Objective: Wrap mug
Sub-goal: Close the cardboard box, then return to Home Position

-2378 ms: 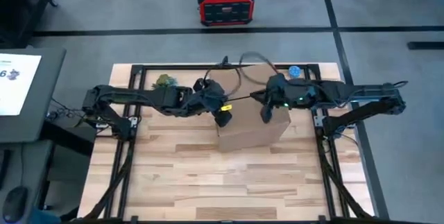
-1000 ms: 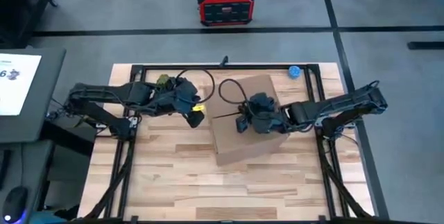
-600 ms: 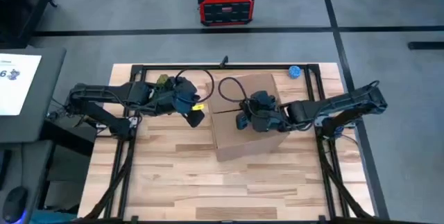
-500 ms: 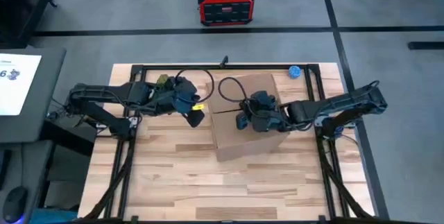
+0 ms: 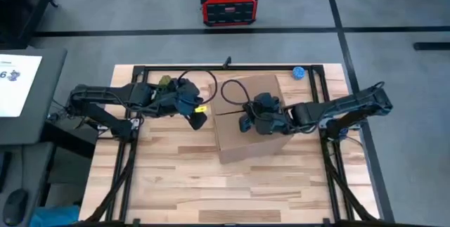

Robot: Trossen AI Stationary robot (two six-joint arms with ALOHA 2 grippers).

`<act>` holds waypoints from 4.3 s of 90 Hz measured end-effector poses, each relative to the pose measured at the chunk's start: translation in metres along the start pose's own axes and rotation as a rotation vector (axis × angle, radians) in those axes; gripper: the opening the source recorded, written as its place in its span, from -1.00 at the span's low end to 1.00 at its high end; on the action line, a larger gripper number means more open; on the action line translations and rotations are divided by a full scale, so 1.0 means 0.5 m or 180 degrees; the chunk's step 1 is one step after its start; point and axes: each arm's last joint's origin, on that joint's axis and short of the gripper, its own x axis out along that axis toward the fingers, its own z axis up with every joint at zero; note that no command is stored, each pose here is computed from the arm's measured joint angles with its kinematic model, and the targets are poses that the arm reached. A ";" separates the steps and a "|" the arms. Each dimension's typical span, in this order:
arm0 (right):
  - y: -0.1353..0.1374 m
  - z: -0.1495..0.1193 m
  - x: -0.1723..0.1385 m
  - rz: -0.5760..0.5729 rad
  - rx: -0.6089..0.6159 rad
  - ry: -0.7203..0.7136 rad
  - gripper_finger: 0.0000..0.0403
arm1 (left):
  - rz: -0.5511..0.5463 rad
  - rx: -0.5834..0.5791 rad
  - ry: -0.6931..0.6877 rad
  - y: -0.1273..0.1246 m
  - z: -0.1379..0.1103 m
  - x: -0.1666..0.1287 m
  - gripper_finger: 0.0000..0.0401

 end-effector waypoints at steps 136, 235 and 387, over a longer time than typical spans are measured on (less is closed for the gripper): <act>-0.437 0.010 -0.310 0.2465 0.0190 -0.0014 -1.00 | -0.1968 -0.0826 -0.1789 0.143 -0.208 -0.057 -1.00; -0.447 -0.256 -0.091 0.3012 0.0219 -0.0262 -1.00 | -0.2193 -0.0891 -0.2106 0.160 -0.455 0.144 -1.00; -0.454 -0.251 -0.078 0.2749 0.0284 -0.0366 -1.00 | -0.2055 -0.1234 -0.1872 0.214 -0.503 0.111 -1.00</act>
